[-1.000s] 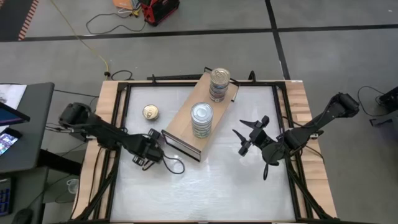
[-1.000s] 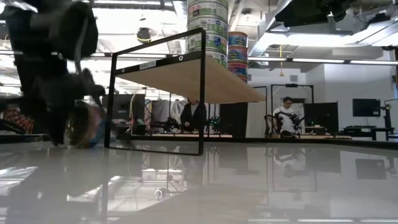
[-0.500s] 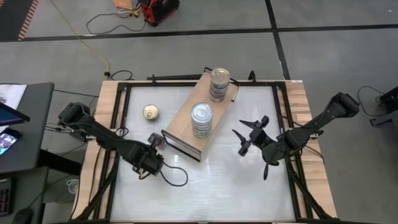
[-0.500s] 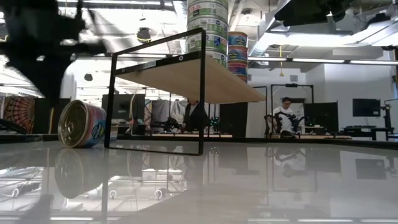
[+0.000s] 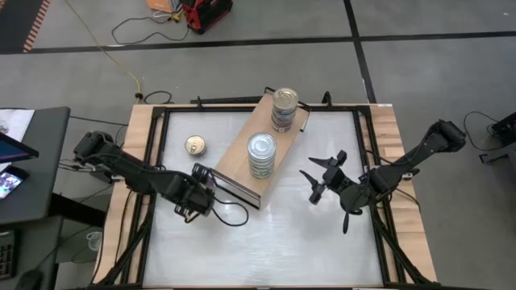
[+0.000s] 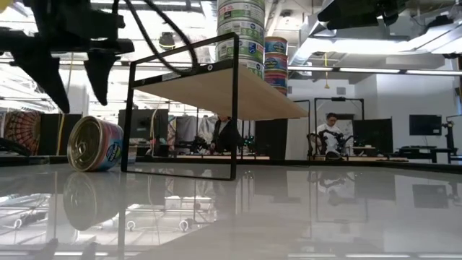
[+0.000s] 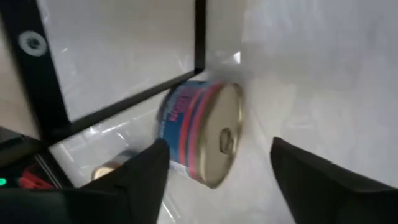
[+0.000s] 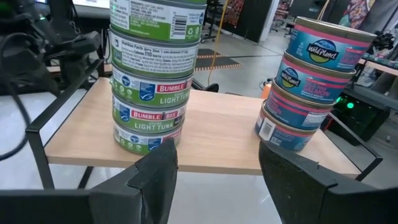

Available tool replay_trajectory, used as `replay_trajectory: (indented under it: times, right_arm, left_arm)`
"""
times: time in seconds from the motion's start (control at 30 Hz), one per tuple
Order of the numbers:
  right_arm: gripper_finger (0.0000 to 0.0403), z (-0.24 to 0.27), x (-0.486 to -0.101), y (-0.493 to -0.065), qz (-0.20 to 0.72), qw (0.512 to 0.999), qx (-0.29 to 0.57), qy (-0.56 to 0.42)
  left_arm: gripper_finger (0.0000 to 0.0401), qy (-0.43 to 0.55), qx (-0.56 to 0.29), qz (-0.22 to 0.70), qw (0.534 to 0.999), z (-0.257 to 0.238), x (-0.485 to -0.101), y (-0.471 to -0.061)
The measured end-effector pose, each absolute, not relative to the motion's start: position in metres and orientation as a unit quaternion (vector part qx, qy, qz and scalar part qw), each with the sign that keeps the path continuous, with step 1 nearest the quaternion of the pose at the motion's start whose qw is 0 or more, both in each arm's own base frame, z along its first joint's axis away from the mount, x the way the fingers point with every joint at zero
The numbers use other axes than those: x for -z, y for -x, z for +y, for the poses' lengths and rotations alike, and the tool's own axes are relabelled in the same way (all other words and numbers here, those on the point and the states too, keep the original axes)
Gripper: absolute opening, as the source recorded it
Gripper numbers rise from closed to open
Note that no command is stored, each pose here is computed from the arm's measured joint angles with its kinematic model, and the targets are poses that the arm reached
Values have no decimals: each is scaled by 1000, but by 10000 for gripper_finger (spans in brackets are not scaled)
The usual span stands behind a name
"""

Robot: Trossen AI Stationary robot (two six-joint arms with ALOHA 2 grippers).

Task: Stack canned seafood by type on shelf
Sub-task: Stack the blue tuna can on top of the other blue tuna can

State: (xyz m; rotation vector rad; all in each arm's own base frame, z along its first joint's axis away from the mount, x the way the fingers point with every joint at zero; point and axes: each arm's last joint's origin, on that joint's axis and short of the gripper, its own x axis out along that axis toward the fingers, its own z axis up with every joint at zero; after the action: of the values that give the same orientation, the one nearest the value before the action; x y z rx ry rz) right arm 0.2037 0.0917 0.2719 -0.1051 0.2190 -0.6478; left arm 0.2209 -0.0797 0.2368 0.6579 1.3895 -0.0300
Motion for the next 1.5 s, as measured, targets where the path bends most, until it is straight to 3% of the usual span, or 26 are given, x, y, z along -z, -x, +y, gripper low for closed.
replay_trajectory:
  times: [0.17,0.5,0.93,1.07,1.3,1.5]
  right_arm:
    - [254,92,-272,-204,108,941,317,53]
    - [254,95,-272,-202,108,943,310,53]
    - [254,95,-272,-202,105,944,309,49]
    - [254,95,-272,-202,105,944,309,48]
    - [254,100,-272,-200,107,947,296,59]
    - [254,110,-276,-197,100,955,268,75]
  left_arm:
    - [300,-297,22,639,709,-66,-237,-225]
    - [292,-283,56,666,688,-36,-221,-229]
    - [290,-293,82,670,677,-36,-195,-220]
    - [269,-299,92,667,676,-43,-195,-219]
    - [177,-278,93,666,685,-51,-196,-217]
    - [176,-226,102,672,698,-58,-202,-217]
